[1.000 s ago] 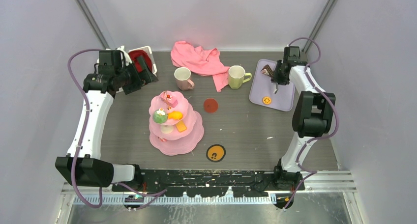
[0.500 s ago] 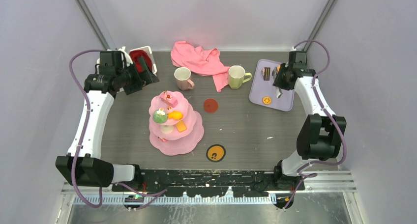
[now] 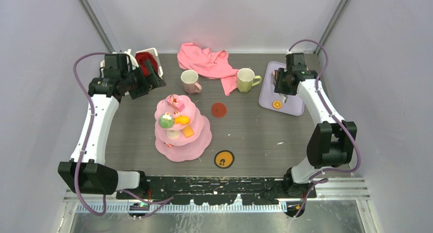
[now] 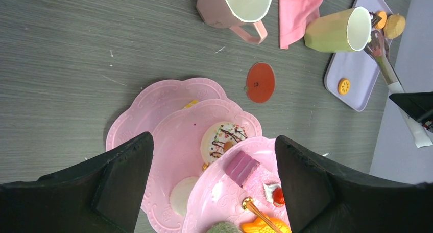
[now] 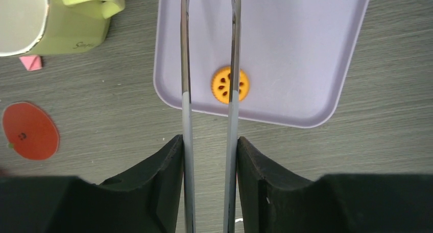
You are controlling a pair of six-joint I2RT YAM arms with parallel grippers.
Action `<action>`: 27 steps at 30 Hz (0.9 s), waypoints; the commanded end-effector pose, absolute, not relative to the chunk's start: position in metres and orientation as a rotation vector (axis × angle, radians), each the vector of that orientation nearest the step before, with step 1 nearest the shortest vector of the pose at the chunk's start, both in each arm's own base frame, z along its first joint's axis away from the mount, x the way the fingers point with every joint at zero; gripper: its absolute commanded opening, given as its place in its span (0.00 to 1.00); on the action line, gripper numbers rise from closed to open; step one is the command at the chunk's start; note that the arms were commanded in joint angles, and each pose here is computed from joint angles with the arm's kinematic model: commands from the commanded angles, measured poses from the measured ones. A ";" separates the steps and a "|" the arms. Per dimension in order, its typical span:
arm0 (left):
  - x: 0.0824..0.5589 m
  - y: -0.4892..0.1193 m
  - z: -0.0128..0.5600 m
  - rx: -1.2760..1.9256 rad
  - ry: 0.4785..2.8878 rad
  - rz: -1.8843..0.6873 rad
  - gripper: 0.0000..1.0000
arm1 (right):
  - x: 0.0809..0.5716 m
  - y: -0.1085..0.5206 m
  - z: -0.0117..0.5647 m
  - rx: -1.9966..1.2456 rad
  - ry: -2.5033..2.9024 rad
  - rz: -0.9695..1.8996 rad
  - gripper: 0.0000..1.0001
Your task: Serve the afternoon tea
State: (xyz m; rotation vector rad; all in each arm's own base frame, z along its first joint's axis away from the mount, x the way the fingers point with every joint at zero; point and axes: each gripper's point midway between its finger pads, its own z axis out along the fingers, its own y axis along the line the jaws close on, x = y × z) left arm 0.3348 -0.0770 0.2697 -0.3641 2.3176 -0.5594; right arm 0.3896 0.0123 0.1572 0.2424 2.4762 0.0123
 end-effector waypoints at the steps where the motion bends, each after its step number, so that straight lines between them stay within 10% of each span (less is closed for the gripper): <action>1: 0.340 -0.077 0.286 -0.314 2.249 -0.567 0.88 | 0.399 -0.002 0.173 0.237 2.416 -0.062 0.45; 27: 0.339 -0.075 0.289 -0.324 2.256 -0.551 0.88 | 0.426 0.007 0.108 0.104 2.528 -0.036 0.47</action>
